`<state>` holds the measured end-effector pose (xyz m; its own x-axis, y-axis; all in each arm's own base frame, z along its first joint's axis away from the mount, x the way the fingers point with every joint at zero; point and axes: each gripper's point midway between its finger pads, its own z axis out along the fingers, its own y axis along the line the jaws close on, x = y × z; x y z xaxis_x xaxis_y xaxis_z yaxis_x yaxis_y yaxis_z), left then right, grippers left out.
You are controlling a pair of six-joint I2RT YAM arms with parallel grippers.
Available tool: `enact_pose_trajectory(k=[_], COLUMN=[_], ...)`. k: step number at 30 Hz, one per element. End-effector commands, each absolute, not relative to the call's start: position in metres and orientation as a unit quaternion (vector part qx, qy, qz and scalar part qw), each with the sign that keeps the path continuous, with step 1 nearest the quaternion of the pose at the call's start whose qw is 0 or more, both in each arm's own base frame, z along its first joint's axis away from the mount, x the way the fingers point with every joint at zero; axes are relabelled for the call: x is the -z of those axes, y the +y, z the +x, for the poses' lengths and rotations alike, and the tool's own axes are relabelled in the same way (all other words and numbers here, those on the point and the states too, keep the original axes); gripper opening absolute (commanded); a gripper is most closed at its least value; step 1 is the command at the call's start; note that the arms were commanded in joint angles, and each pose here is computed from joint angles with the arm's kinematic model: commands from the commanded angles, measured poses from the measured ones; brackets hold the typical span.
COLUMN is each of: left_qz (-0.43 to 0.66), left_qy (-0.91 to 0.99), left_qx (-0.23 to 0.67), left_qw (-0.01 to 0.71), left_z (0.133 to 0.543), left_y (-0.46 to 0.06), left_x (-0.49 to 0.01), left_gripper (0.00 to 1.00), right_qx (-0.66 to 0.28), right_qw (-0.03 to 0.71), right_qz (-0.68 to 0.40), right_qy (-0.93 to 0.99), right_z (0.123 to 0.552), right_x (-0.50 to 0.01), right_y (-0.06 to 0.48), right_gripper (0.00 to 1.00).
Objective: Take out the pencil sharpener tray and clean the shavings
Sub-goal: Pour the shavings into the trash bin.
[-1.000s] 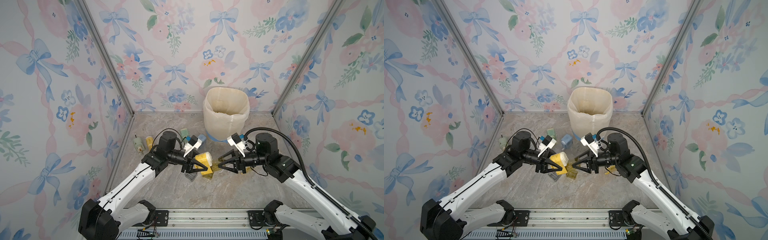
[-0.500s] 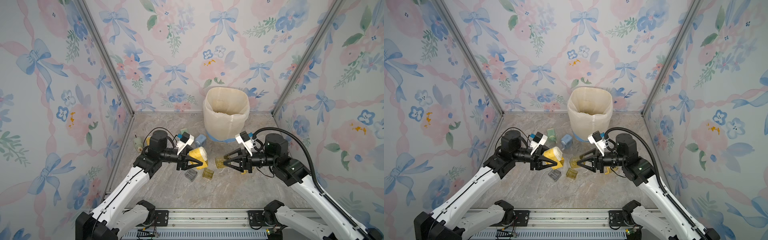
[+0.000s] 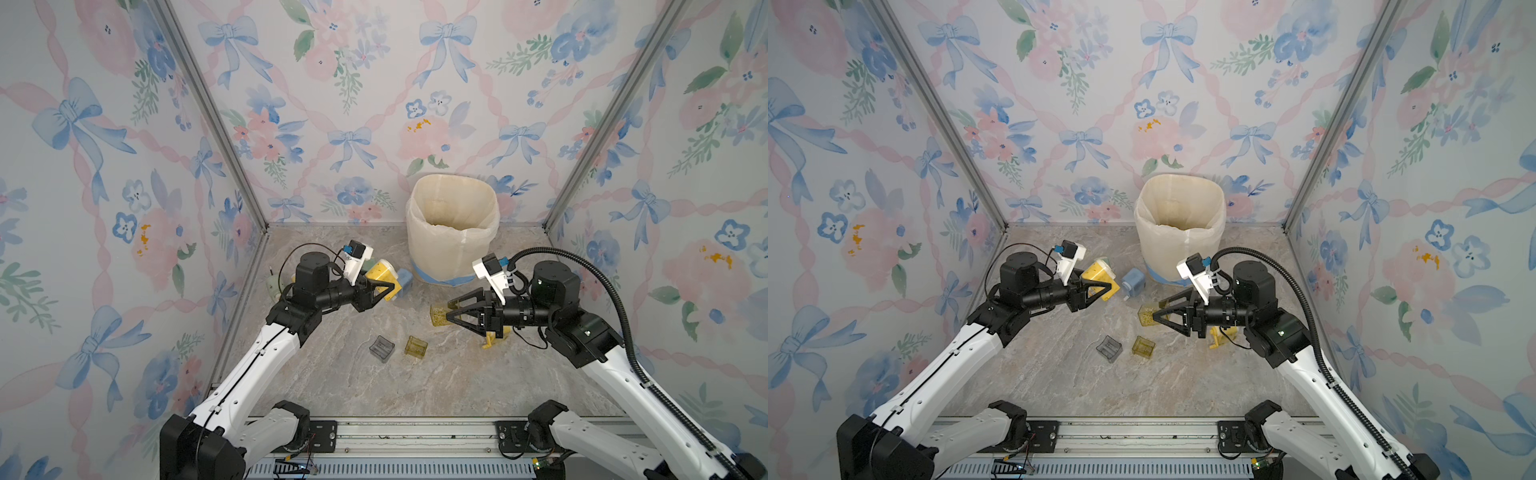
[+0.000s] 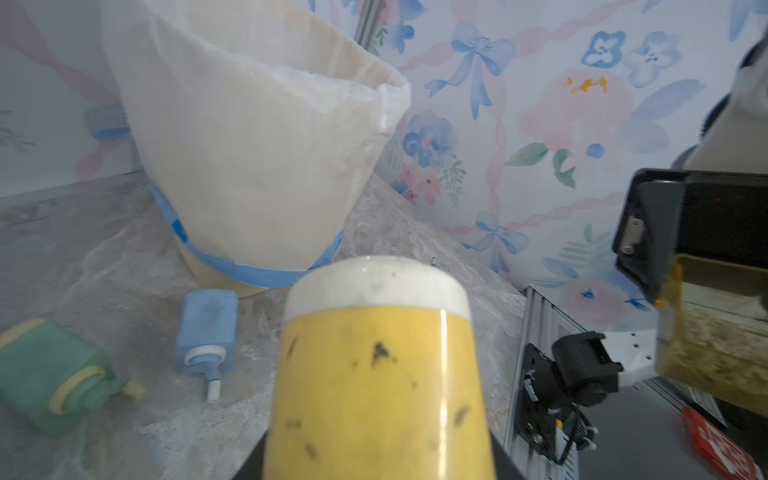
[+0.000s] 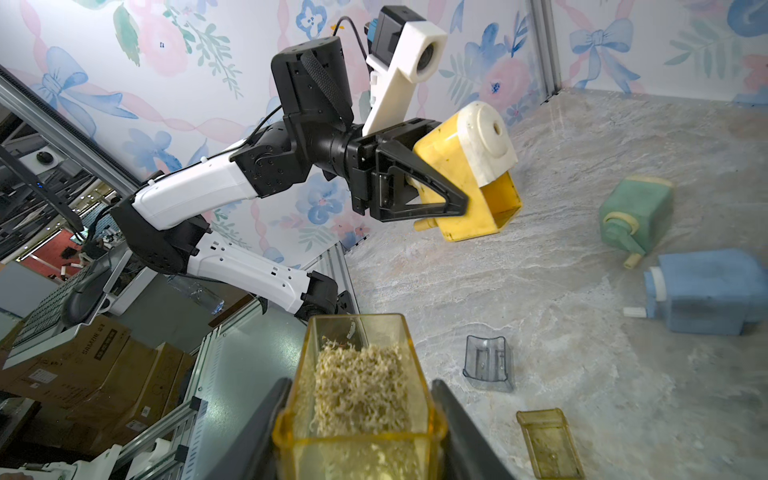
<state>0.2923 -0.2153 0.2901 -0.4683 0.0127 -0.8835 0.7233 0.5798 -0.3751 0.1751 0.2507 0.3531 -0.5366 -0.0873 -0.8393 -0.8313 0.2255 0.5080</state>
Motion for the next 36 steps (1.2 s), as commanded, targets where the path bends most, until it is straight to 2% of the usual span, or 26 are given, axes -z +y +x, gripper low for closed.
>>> enact_pose_trajectory(k=[1,13,20,29,36], left_qz=[0.139,-0.045,-0.097,-0.125,-0.142], left_qy=[0.798,0.838,0.812,0.816,0.829], left_qx=[0.309,0.141,0.098,0.009,-0.039], left_qw=[0.499,0.525,0.567,0.564,0.54], left_z=[0.328,0.368,0.371,0.388,0.406], left_y=[-0.183,-0.115,-0.097,-0.084,-0.074], left_x=[-0.283,-0.241,-0.246,-0.222,-0.188], left_gripper=[0.0,0.0,0.0,0.0,0.0], right_qx=[-0.526,-0.529,-0.533,-0.524,-0.515], right_qw=[0.387,0.421,0.42,0.425,0.441], right_qz=[-0.329,-0.329,-0.317,-0.286,-0.24], right_qy=[0.682,0.659,0.663,0.68,0.695], right_z=[0.184,0.205,0.211,0.228,0.256], right_x=[-0.378,-0.416,-0.415,-0.415,-0.426], right_y=[0.251,0.259,0.26,0.256,0.248], right_gripper=[0.34,0.34,0.34,0.35,0.35])
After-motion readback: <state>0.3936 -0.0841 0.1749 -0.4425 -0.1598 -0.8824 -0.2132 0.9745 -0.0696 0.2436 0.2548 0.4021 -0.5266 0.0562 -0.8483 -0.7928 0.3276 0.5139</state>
